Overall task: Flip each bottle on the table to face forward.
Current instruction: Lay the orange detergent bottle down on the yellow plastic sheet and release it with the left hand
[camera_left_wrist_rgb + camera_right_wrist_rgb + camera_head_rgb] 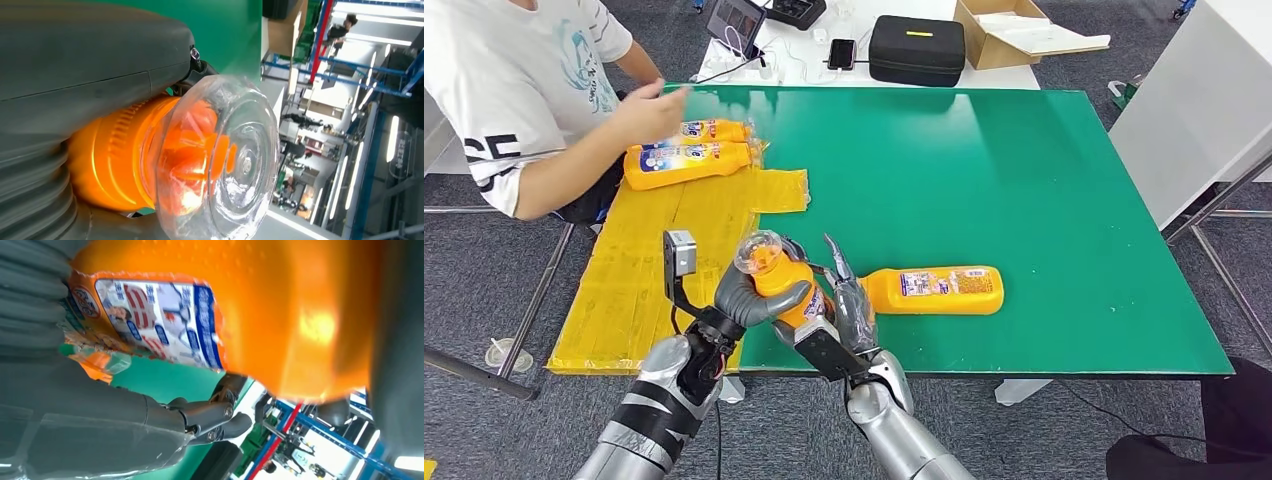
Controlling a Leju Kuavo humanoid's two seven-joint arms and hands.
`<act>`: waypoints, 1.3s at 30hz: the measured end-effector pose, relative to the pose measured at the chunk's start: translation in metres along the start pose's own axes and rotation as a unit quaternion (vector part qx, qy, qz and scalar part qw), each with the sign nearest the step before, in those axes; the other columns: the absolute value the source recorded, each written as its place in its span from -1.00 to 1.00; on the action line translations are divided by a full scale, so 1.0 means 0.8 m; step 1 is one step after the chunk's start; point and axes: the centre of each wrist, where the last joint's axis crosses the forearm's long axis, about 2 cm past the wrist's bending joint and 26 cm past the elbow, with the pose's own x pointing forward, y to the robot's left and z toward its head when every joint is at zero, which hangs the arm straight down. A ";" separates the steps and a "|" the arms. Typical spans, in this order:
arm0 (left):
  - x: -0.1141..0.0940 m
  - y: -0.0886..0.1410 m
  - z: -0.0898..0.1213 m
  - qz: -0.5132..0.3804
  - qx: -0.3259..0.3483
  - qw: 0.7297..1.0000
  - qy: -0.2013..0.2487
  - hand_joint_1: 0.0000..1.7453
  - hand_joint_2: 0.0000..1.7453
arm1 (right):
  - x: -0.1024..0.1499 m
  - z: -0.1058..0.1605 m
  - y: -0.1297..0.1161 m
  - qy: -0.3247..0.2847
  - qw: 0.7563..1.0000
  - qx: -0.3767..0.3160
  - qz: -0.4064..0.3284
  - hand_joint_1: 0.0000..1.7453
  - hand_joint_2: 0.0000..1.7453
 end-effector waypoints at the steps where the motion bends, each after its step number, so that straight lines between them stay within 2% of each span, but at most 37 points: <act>1: 0.001 0.000 -0.001 -0.002 0.002 1.000 -0.002 1.00 1.00 | 0.001 -0.001 -0.001 0.001 1.000 -0.003 -0.009 -1.00 -1.00; 6: 0.004 0.001 0.002 -0.015 0.027 0.999 -0.010 1.00 1.00 | 0.010 -0.006 -0.011 -0.004 0.998 -0.024 -0.055 -1.00 -1.00; 11: 0.014 0.011 0.005 -0.076 0.091 0.992 -0.035 1.00 1.00 | 0.025 -0.013 -0.026 -0.028 0.995 -0.044 -0.090 -1.00 -1.00; 17: 0.034 0.024 0.004 -0.182 0.166 0.966 -0.074 1.00 1.00 | 0.045 -0.014 -0.043 -0.053 0.987 -0.085 -0.122 -1.00 -1.00; 21: 0.046 0.032 0.005 -0.218 0.207 0.948 -0.104 1.00 1.00 | 0.055 -0.013 -0.052 -0.068 0.984 -0.104 -0.129 -1.00 -1.00; 27: 0.063 0.041 0.005 -0.298 0.244 0.912 -0.143 1.00 1.00 | 0.064 -0.013 -0.058 -0.082 0.980 -0.119 -0.136 -1.00 -1.00; 31: 0.075 0.047 -0.001 -0.381 0.250 0.876 -0.158 1.00 1.00 | 0.069 -0.015 -0.060 -0.090 0.977 -0.130 -0.146 -1.00 -1.00; 39: 0.089 0.056 -0.008 -0.532 0.220 0.803 -0.154 1.00 1.00 | 0.075 -0.019 -0.060 -0.097 0.970 -0.142 -0.169 -1.00 -1.00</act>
